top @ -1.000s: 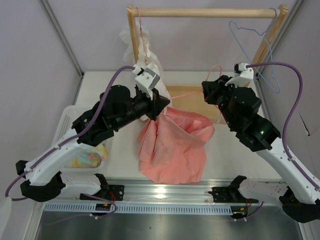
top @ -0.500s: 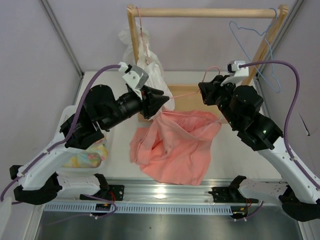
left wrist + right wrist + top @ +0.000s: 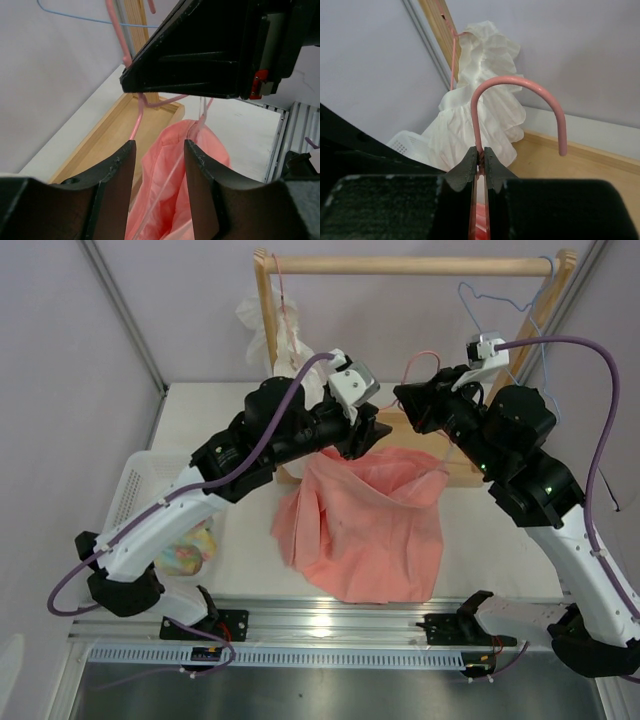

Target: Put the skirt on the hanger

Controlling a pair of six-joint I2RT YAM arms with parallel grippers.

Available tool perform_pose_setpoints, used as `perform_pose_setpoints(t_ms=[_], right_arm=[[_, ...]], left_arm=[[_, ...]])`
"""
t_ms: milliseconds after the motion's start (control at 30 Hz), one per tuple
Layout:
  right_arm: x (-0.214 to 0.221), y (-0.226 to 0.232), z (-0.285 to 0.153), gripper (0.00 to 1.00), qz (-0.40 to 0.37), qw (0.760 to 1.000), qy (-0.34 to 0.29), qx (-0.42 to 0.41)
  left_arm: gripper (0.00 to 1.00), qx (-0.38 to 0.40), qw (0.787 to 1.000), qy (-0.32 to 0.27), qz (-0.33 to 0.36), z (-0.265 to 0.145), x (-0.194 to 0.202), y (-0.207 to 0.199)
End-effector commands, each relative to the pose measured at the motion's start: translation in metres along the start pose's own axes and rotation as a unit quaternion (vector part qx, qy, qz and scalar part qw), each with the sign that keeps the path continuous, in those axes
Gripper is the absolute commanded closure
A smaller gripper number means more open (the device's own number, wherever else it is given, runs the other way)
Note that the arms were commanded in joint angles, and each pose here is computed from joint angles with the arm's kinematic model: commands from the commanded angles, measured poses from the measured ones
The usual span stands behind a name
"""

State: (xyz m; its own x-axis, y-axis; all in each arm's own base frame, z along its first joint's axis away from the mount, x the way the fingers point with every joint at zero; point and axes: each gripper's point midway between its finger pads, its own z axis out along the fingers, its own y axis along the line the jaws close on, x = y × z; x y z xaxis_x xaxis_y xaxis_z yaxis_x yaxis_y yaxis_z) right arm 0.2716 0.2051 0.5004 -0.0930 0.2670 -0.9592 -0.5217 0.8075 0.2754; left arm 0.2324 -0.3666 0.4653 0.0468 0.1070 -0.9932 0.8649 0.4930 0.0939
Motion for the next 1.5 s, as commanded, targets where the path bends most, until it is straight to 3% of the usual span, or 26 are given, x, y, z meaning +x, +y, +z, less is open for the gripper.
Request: perform_pose_setpoints(t_ms=[0, 433, 533, 733, 800, 1133, 1200, 1300, 1467], right_arm=[[-0.039, 0.021, -0.009, 1.00, 0.012, 0.997, -0.052, -0.047], [-0.045, 0.026, -0.009, 1.00, 0.014, 0.997, -0.050, -0.055], [-0.049, 0.028, -0.011, 1.00, 0.015, 0.997, -0.052, -0.059], [-0.049, 0.028, -0.011, 1.00, 0.014, 0.997, -0.050, -0.059], [-0.048, 0.028, -0.011, 1.00, 0.015, 0.997, -0.049, -0.060], [-0.044, 0.020, -0.010, 1.00, 0.010, 0.998, -0.048, -0.044], [-0.044, 0.020, -0.011, 1.00, 0.010, 0.998, -0.048, -0.045], [-0.043, 0.020, -0.013, 1.00, 0.008, 0.998, -0.046, -0.045], [-0.041, 0.021, -0.017, 1.00, 0.008, 0.998, -0.042, -0.051]], left_arm=[[0.50, 0.012, 0.998, -0.047, 0.032, -0.003, -0.032, 0.005], [0.53, 0.042, 0.998, -0.027, 0.032, 0.023, -0.010, 0.007], [0.58, 0.042, 0.998, -0.025, 0.030, 0.024, -0.005, 0.011], [0.94, 0.062, 0.998, -0.020, 0.020, 0.024, 0.006, 0.008], [1.00, 0.068, 0.997, -0.024, 0.015, 0.022, 0.005, 0.006], [1.00, 0.099, 0.993, -0.061, 0.001, 0.004, -0.013, -0.004], [0.95, 0.115, 0.991, -0.061, 0.004, -0.004, -0.020, -0.009], [0.59, 0.128, 0.989, -0.074, 0.019, -0.023, -0.039, -0.015], [0.36, 0.146, 0.986, -0.063, 0.042, -0.047, -0.051, -0.017]])
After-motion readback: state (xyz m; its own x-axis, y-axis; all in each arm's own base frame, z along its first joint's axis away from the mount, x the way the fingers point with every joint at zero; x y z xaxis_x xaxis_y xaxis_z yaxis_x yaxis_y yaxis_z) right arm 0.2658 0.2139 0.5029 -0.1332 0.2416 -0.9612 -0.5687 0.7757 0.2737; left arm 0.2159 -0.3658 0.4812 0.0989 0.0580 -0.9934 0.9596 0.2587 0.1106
